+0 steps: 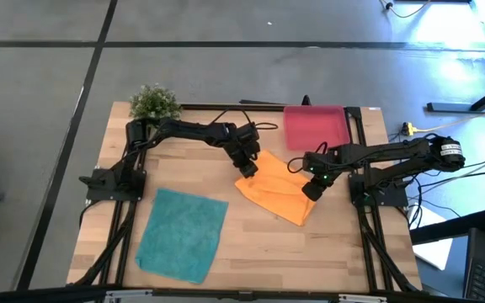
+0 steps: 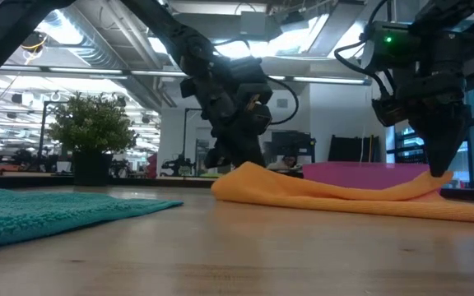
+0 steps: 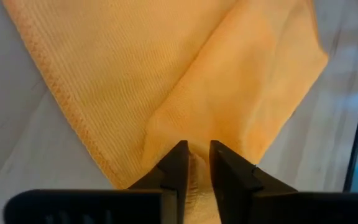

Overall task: Roll microfiber towels into tight, uniform cylinder then place into a basket
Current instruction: Fold the orange microfiber towel

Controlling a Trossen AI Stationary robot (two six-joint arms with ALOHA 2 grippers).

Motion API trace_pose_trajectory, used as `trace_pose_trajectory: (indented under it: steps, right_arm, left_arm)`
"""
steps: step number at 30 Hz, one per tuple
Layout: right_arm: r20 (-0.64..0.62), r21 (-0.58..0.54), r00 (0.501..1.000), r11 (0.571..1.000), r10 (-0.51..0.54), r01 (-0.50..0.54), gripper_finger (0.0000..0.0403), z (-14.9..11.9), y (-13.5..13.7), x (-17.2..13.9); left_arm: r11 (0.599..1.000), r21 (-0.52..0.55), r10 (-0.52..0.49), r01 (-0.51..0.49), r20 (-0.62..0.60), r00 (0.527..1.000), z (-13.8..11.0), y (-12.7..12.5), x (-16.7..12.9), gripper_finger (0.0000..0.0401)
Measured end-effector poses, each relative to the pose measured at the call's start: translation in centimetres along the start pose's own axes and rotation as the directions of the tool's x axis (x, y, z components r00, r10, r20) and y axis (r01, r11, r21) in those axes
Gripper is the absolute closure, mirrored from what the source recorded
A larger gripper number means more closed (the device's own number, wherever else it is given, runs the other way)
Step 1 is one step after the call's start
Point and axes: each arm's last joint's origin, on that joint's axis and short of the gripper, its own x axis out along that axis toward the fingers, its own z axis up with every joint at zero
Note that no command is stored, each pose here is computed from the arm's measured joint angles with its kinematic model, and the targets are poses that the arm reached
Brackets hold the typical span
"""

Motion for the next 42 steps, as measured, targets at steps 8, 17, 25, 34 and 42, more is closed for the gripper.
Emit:
trace_pose_trajectory:
  steps: [8,17,25,34,42]
  right_arm:
    - [0.0,-0.001,1.0,1.0,0.0,0.0,0.04,0.0,0.0,0.0]
    - [0.001,-0.002,1.0,1.0,0.0,0.0,0.04,0.0,0.0,0.0]
    - [0.031,-0.004,0.999,1.0,-0.007,0.007,0.04,0.2,0.1,0.0]
    - [0.027,0.02,1.0,1.0,-0.012,0.012,0.04,0.2,0.0,0.0]
    - [0.048,0.024,0.998,0.999,-0.032,0.031,0.0401,1.0,1.3,-3.0]
  left_arm:
    - [1.0,0.006,-0.012,0.012,0.008,1.0,0.1,0.1,-0.1,0.04]
    - [0.979,0.13,-0.168,0.154,0.105,0.98,1.9,-0.2,-0.8,0.0401]
    - [0.89,0.448,-0.203,0.09,0.212,0.956,4.9,-2.8,-3.1,0.0401]
    - [0.821,0.527,0.088,-0.22,0.263,0.961,5.7,-3.4,-4.7,0.0401]
    - [0.765,0.542,0.26,-0.347,0.232,0.937,5.0,-2.7,-4.6,0.0401]
